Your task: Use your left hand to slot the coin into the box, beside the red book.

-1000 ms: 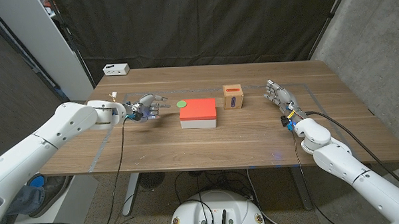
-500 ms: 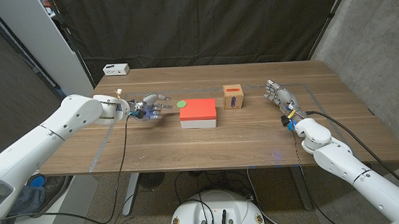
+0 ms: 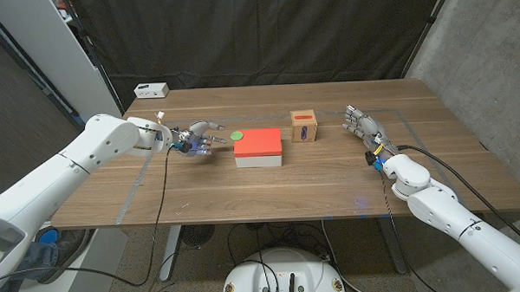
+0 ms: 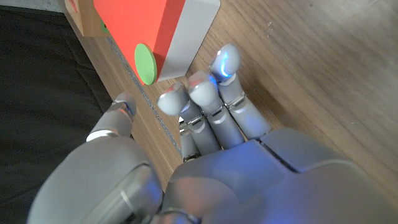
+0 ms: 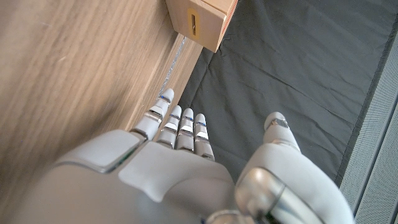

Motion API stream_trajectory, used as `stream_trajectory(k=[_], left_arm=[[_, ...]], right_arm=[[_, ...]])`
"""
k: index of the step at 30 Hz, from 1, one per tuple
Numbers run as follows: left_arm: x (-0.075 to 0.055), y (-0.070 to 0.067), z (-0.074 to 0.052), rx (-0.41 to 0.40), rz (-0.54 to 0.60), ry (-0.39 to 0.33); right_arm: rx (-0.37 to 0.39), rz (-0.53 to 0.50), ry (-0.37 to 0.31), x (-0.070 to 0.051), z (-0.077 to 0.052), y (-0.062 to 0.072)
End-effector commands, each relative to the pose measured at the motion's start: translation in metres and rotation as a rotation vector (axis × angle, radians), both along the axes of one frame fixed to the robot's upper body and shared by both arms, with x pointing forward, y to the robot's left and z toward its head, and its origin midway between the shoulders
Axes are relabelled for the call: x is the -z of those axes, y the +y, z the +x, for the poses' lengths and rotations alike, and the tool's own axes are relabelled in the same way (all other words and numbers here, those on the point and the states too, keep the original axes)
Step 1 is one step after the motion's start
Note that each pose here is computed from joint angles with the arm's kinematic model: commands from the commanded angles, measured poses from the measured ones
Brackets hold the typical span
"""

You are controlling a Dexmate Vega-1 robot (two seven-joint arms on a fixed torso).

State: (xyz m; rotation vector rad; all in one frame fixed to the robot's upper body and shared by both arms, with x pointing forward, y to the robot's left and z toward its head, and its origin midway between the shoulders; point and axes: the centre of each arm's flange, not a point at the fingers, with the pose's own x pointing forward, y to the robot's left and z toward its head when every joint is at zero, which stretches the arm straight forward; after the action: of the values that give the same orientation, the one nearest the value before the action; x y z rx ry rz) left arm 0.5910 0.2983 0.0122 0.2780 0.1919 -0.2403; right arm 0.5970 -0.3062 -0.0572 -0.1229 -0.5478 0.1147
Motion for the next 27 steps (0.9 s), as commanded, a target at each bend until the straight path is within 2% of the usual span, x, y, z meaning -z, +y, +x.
stream_trajectory(k=[1, 13, 27], left_arm=[[-0.004, -0.007, -0.001, -0.039, 0.063, -0.011], [-0.004, -0.015, 0.003, -0.074, 0.145, -0.034], [-0.005, -0.025, 0.01, -0.029, 0.215, -0.033]], right_arm=[[-0.003, -0.004, 0.0, 0.0, 0.0, 0.002], [0.001, -0.008, 0.002, 0.001, -0.003, 0.0], [0.003, -0.012, 0.003, 0.0, -0.002, -0.001]])
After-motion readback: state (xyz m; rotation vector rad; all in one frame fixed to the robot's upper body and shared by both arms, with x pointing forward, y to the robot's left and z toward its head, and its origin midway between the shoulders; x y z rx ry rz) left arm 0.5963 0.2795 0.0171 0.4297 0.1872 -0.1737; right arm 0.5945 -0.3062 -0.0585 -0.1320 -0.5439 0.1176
